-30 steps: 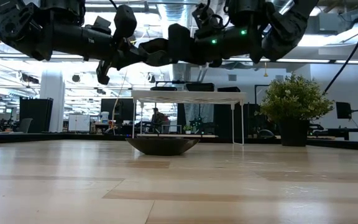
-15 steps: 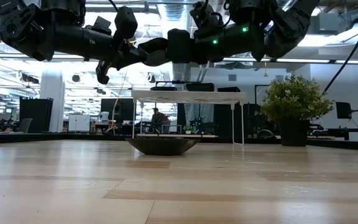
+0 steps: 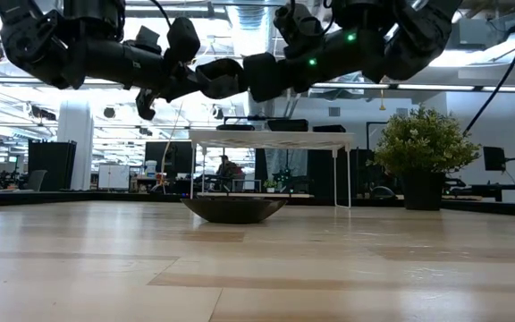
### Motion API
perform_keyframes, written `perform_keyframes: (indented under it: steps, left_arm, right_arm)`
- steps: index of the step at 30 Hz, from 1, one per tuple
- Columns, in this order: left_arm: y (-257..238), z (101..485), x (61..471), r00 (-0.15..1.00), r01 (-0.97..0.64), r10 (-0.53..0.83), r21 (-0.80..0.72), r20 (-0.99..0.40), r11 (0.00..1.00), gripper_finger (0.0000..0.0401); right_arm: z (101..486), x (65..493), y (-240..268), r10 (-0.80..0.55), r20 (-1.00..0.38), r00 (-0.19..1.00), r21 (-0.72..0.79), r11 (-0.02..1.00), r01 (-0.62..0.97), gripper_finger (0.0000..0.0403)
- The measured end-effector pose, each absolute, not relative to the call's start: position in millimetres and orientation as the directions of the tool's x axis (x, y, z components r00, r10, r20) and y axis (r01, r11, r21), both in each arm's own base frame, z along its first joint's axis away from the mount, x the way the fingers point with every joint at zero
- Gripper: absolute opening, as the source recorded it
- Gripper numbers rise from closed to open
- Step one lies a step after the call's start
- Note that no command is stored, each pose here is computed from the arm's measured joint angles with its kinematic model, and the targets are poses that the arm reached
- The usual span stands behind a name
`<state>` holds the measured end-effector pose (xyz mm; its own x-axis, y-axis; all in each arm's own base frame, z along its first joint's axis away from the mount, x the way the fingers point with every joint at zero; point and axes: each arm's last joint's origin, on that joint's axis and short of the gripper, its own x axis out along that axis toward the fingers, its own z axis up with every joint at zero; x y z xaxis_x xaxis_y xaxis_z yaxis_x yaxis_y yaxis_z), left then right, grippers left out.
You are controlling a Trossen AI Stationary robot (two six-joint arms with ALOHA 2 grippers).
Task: Pick & Place Mini shaped plates
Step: Stack the black leaf-shaped plate on top of the black leaf-shaped plate on the shelf
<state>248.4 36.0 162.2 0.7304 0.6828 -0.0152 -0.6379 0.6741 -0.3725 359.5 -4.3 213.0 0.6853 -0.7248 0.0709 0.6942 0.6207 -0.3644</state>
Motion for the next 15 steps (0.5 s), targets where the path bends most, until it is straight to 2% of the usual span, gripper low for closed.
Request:
perform_keyframes:
  steps: [4, 10, 15]
  left_arm:
    - [39.6, 173.3, 244.8, 0.719, -0.648, 0.694, -0.338, 0.023, 0.683, 0.0016]
    - [40.3, 198.1, 234.7, 0.709, -0.656, 0.698, -0.273, 0.097, 0.704, 0.0011]
    - [43.3, 210.5, 226.5, 0.701, -0.683, 0.710, -0.231, 0.058, 0.693, 0.0008]
  right_arm:
    - [214.2, 357.2, 0.9, -0.776, 0.072, 0.627, -0.422, 0.546, 0.724, 0.0156]
    - [214.5, 354.6, 11.3, -0.807, 0.056, 0.588, -0.560, 0.463, 0.687, 0.0128]
    - [206.3, 352.3, 19.5, -0.791, -0.023, 0.612, -0.653, 0.475, 0.590, 0.0081]
